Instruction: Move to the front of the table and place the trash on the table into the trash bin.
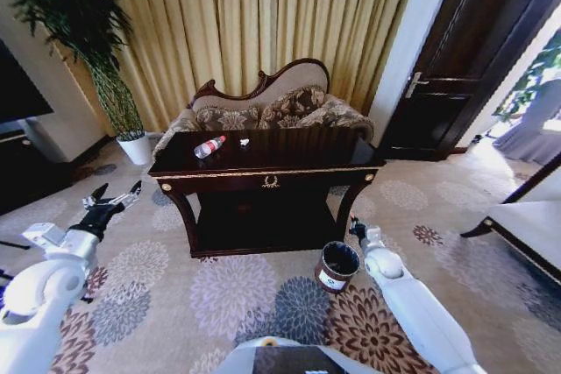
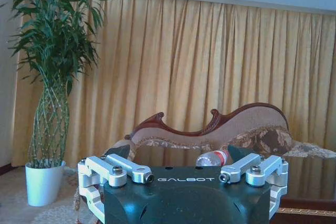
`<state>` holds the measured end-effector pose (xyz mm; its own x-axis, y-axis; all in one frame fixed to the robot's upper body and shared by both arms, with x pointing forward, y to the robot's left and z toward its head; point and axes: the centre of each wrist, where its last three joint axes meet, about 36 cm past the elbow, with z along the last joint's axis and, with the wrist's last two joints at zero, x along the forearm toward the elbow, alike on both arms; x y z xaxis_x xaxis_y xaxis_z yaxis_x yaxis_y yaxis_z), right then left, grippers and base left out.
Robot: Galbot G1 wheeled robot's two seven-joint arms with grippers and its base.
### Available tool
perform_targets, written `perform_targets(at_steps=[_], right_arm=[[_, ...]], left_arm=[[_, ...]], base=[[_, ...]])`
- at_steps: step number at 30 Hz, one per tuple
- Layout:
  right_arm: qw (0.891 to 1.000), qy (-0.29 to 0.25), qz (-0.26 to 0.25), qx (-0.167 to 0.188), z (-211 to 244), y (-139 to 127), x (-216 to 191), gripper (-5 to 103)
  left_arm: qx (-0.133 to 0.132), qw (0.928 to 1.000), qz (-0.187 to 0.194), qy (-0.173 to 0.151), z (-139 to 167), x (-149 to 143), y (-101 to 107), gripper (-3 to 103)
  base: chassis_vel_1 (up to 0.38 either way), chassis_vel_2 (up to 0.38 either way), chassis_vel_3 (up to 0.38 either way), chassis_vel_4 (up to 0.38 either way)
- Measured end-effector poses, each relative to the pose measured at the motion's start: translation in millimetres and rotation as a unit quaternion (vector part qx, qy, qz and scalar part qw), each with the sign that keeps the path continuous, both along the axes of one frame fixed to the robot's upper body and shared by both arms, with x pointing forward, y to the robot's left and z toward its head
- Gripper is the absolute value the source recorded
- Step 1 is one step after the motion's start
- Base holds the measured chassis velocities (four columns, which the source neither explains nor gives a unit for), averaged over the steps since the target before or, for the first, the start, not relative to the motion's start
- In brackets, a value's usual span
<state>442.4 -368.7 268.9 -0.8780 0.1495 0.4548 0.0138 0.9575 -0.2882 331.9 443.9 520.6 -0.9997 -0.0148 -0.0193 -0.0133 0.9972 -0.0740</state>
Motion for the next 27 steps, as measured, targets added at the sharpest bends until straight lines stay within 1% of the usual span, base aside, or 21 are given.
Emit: perform_targets(at_steps=[1,3,4,5,6,8,9,10,11,13,17,18,21,23,26,27], right_arm=[[1.000,0.000,0.000,0.000,0,0,0,2],[1.000,0.014,-0.004,-0.015,-25,-1,1,2],[0.999,0.021,-0.003,-0.028,-37,-3,1,2],[0.999,0.021,-0.003,-0.028,-37,-3,1,2],[0.999,0.029,-0.003,-0.035,-47,-3,1,2],[0.999,0.041,-0.003,-0.036,-56,-1,2,2],[0.998,0.044,-0.004,-0.035,-58,1,2,-1],[0.998,0.044,-0.004,-0.035,-58,1,2,-1],[0.998,0.047,-0.004,-0.036,-61,4,3,4],[0.998,0.050,-0.004,-0.036,-63,7,3,4],[0.998,0.047,-0.013,-0.040,-63,12,4,25],[0.998,0.047,-0.013,-0.040,-63,12,4,25],[0.998,0.037,-0.015,-0.047,-58,11,6,41],[0.998,0.035,-0.015,-0.048,-56,11,6,41],[0.998,0.028,-0.015,-0.054,-51,8,5,58],[0.998,0.028,-0.015,-0.054,-51,8,5,58]], left_arm=[[0.000,1.0000,0.000,0.000,0,0,0,100],[0.001,1.0000,0.001,0.001,-1,0,0,100],[0.000,1.0000,0.001,0.001,-1,0,0,100],[0.000,1.0000,0.001,0.001,-1,0,0,100],[0.000,1.0000,0.000,0.000,0,0,-1,100],[0.001,1.0000,0.000,0.000,1,0,0,100],[0.001,1.0000,0.000,0.000,2,0,0,100],[0.001,1.0000,0.000,0.000,2,0,0,100],[0.002,1.0000,0.001,0.001,1,0,0,100],[0.002,1.0000,0.001,0.002,1,0,0,100],[0.003,1.0000,0.002,0.004,0,-1,1,100],[0.003,1.0000,0.002,0.004,0,-1,1,100],[0.004,1.0000,0.002,0.003,2,0,3,100],[0.003,1.0000,0.001,0.002,2,1,3,100],[0.002,1.0000,0.001,0.000,3,1,2,100],[0.002,1.0000,0.001,0.000,3,1,2,100]], base=[[0.000,0.000,0.000,0.000],[0.000,0.000,0.000,0.000],[0.000,0.000,0.000,0.000],[0.000,0.000,0.000,0.000],[0.000,0.000,0.000,0.000],[0.000,0.000,0.000,0.000],[0.000,0.000,0.000,0.000],[0.000,0.000,0.000,0.000],[0.000,0.000,0.000,0.000],[0.000,0.000,0.000,0.000],[0.000,0.000,0.000,0.000],[0.000,0.000,0.000,0.000],[0.000,0.000,0.000,0.000],[0.000,0.000,0.000,0.000],[0.000,0.000,0.000,0.000],[0.000,0.000,0.000,0.000]])
